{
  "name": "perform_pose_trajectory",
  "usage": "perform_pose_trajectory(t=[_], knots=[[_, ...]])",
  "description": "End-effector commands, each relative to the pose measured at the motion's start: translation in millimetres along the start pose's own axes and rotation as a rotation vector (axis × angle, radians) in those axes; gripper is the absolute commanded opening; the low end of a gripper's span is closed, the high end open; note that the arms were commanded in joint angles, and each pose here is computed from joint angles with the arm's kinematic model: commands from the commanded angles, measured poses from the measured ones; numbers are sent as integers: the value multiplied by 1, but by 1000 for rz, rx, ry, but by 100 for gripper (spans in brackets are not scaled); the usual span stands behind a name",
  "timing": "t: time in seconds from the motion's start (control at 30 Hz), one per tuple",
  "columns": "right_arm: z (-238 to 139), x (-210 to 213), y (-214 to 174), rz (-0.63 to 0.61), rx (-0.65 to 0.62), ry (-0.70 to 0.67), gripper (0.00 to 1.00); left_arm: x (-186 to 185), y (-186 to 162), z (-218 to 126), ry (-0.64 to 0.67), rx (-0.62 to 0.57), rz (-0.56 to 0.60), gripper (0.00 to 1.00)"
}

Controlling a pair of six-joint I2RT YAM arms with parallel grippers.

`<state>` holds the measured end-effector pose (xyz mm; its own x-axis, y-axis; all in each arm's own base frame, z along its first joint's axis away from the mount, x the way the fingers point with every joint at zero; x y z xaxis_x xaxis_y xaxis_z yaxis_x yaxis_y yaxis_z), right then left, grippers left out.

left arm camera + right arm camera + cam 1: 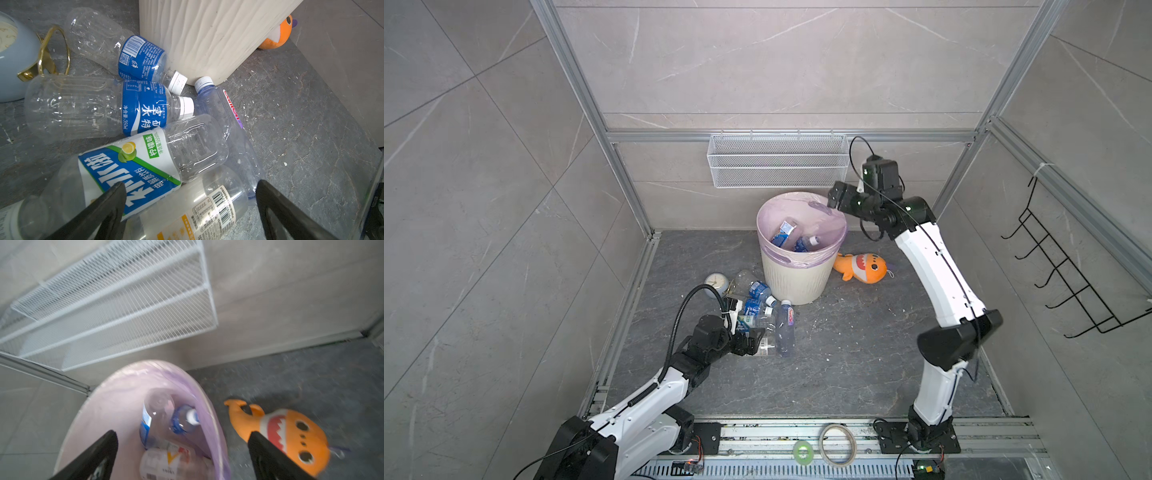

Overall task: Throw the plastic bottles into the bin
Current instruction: 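Lift the clear blue-labelled bottle with the right gripper toward the bin, then open the right gripper over the bin and draw it back down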

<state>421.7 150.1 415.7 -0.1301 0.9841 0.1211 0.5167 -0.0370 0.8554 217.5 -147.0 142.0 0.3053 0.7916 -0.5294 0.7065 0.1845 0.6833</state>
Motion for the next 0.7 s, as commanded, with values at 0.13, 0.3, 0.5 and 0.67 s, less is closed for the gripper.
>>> perform_pose_trajectory(t=[0.13,0.3,0.5,0.67], knots=[[-108,-2,25,1,-235,96,99,-10,14,-1,-29,-42,38,99],[-109,-15,-24,-30,-149,66,99,-8,14,-1,-18,-46,37,99],[-98,-30,-103,-23,-35,59,99,-7,15,-4,-8,-59,39,99],[-92,-41,-167,-28,83,66,99,-6,15,-5,2,-62,40,99]])
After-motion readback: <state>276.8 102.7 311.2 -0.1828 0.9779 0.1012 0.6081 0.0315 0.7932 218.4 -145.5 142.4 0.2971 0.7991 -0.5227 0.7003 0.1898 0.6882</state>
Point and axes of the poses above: each gripper's point midway between its finger pads, its own z axis out along the fingers, its own x axis along the line the jaws close on, y = z × x, the point moved 6 cm from there along -z, back along the fingers, and after that the axes turned 14 degrees about -z, right-handed, at the moved point
